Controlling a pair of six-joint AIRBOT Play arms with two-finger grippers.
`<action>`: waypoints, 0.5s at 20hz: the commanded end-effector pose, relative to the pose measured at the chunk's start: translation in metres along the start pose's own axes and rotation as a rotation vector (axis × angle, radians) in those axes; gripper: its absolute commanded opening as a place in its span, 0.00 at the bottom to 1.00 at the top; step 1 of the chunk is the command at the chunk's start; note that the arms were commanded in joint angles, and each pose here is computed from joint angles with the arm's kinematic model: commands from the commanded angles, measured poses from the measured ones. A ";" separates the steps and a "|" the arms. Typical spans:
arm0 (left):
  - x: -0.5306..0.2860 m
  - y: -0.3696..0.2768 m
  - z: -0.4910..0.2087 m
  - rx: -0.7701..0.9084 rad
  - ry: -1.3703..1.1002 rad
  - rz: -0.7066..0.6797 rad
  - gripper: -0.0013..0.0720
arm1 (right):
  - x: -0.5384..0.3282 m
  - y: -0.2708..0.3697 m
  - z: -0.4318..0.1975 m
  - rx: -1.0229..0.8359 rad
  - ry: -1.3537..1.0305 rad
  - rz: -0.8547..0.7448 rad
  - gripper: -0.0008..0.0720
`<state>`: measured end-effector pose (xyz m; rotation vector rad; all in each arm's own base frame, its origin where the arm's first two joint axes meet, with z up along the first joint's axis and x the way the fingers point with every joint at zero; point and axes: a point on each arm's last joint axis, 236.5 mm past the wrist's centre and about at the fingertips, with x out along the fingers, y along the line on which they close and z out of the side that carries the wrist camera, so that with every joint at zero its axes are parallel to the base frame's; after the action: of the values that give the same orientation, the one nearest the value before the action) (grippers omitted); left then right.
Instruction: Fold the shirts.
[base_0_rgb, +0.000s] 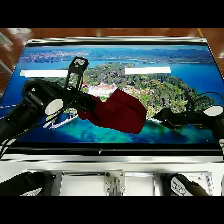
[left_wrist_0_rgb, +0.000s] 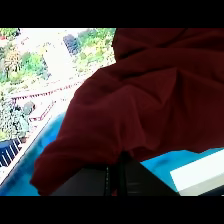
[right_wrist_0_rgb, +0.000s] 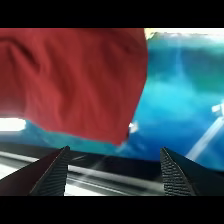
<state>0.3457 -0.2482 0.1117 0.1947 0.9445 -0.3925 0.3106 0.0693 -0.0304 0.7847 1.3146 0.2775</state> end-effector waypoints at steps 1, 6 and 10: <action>0.003 0.004 -0.007 0.005 0.026 0.015 0.08 | 0.050 -0.015 -0.008 0.129 0.122 0.095 0.94; 0.003 0.003 -0.007 0.004 0.026 0.015 0.08 | 0.110 -0.009 -0.026 0.142 0.198 0.088 0.94; 0.002 0.004 -0.007 0.005 0.024 0.016 0.08 | 0.124 0.017 0.000 0.215 0.077 0.150 0.24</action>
<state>0.3432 -0.2440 0.1052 0.2094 0.9653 -0.3812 0.3243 0.1429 -0.1132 0.9711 1.4541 0.3325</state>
